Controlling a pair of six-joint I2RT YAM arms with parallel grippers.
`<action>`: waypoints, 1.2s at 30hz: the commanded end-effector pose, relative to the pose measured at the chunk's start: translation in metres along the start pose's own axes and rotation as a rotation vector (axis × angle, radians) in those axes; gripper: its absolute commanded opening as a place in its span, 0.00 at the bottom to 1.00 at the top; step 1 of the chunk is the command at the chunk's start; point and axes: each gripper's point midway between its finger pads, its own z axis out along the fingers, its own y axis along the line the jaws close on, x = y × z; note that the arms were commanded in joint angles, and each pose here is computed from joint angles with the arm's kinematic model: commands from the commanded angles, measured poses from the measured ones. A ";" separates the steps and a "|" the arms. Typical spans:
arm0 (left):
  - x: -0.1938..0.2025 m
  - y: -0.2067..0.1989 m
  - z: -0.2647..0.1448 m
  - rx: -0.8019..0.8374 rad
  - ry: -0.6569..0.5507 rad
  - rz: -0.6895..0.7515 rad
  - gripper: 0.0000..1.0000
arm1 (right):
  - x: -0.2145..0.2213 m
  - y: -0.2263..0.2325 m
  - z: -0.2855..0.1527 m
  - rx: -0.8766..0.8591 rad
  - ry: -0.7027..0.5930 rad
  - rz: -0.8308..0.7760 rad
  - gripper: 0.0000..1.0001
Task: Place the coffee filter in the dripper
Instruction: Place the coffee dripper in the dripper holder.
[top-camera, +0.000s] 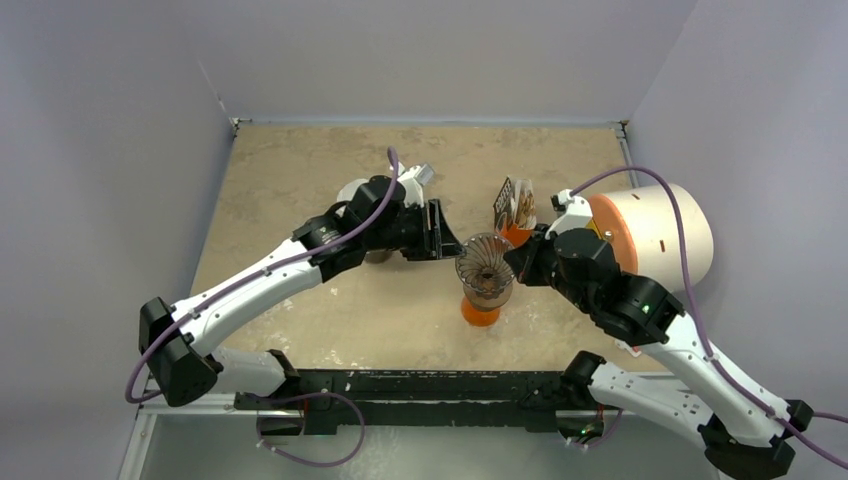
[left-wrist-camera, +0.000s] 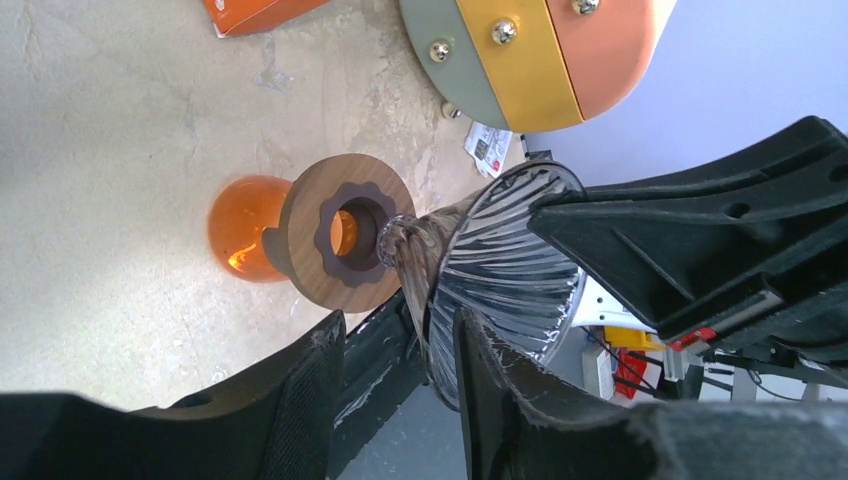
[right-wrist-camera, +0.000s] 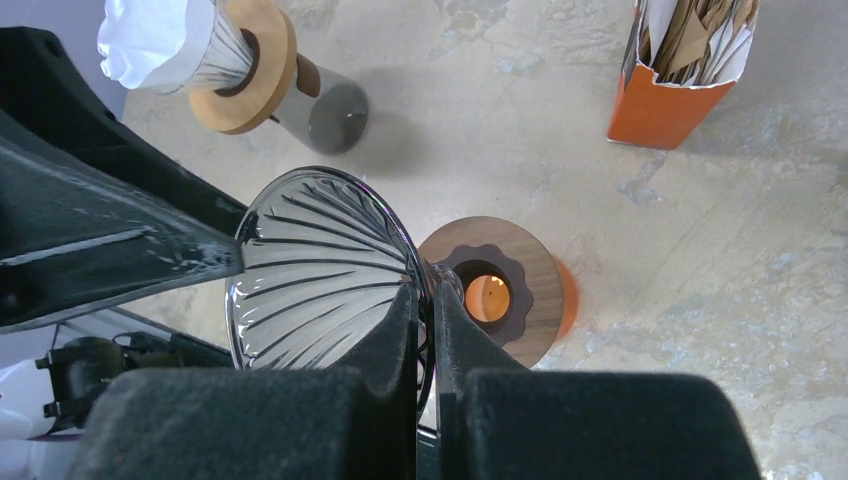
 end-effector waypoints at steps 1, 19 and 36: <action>-0.006 -0.015 0.007 0.050 -0.011 -0.027 0.41 | -0.016 0.004 -0.004 -0.006 -0.073 0.073 0.00; 0.008 -0.027 0.024 0.100 0.040 -0.016 0.03 | 0.003 -0.012 -0.002 0.070 -0.024 0.156 0.00; 0.010 -0.011 0.042 0.016 0.088 0.027 0.00 | 0.022 -0.031 0.012 0.175 0.020 0.147 0.00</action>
